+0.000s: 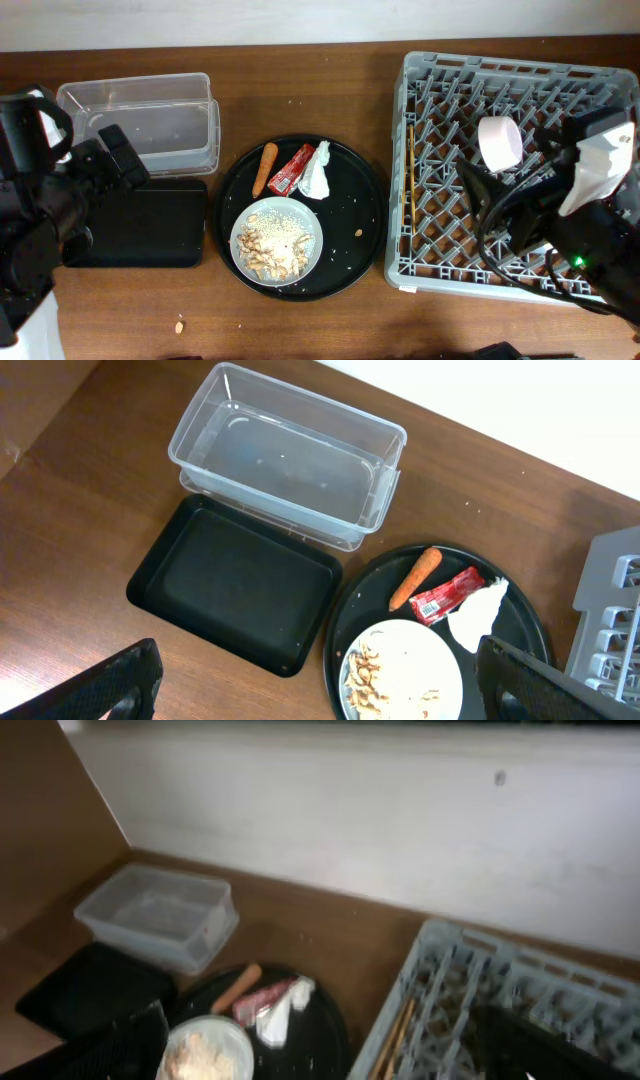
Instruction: Sort waste into correct bins and load items into the dishwasher rack
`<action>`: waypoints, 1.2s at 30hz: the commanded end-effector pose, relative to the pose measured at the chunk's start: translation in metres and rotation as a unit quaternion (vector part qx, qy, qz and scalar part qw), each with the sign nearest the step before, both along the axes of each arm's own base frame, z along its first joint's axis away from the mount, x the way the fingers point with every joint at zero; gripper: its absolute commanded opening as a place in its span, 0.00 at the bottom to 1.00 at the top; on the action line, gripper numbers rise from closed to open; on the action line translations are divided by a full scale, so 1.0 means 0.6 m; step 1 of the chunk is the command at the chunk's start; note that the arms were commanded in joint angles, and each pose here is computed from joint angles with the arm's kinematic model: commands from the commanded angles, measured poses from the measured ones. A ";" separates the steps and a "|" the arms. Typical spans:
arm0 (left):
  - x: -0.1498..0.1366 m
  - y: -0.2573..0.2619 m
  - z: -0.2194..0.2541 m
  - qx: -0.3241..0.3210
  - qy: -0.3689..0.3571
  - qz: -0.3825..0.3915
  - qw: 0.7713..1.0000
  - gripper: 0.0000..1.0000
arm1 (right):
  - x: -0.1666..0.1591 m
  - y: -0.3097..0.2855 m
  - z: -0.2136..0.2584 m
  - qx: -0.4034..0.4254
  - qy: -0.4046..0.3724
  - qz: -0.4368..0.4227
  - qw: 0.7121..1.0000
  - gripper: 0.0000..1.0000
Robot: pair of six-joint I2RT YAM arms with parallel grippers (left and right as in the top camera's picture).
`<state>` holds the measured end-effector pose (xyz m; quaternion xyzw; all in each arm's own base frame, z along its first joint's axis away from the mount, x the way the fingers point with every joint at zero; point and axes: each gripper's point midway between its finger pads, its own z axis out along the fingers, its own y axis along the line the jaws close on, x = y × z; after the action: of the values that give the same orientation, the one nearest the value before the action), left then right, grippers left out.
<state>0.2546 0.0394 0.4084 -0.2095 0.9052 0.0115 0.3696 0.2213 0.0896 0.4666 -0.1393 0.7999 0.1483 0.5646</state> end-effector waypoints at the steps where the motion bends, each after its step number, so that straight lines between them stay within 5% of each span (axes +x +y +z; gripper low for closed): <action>1: -0.003 0.005 0.005 0.002 -0.006 0.010 1.000 0.99 | -0.013 -0.031 -0.058 -0.047 0.064 -0.039 0.996 0.98; 4: -0.003 0.005 0.005 0.002 -0.006 0.010 1.000 1.00 | 0.022 -0.060 -0.128 -0.107 0.083 -0.075 0.988 0.98; 8: -0.003 0.005 0.005 0.002 -0.006 0.010 1.000 0.99 | 0.069 -0.085 -0.244 -0.070 -0.010 -0.123 0.990 0.98; 15: -0.003 0.005 0.005 0.002 -0.006 0.010 1.000 0.99 | 0.007 -0.113 -0.431 -0.042 -0.095 -0.152 0.983 0.98; 20: -0.003 0.005 0.005 0.002 -0.006 0.010 1.000 0.99 | 0.028 -0.115 -0.518 -0.041 -0.101 -0.158 0.981 0.98; 34: -0.002 0.003 0.005 -0.002 -0.007 0.010 1.000 0.99 | 0.040 -0.113 -0.517 -0.031 -0.136 -0.160 0.977 0.98; 36: 0.020 -0.057 0.018 -0.104 -0.039 -0.039 0.993 0.99 | 0.040 -0.113 -0.517 -0.031 -0.136 -0.160 0.977 0.98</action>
<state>0.2556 0.0355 0.4087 -0.2157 0.9037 -0.0034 0.3698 0.2448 0.0249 0.1585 -0.0546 0.7322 0.0137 0.6787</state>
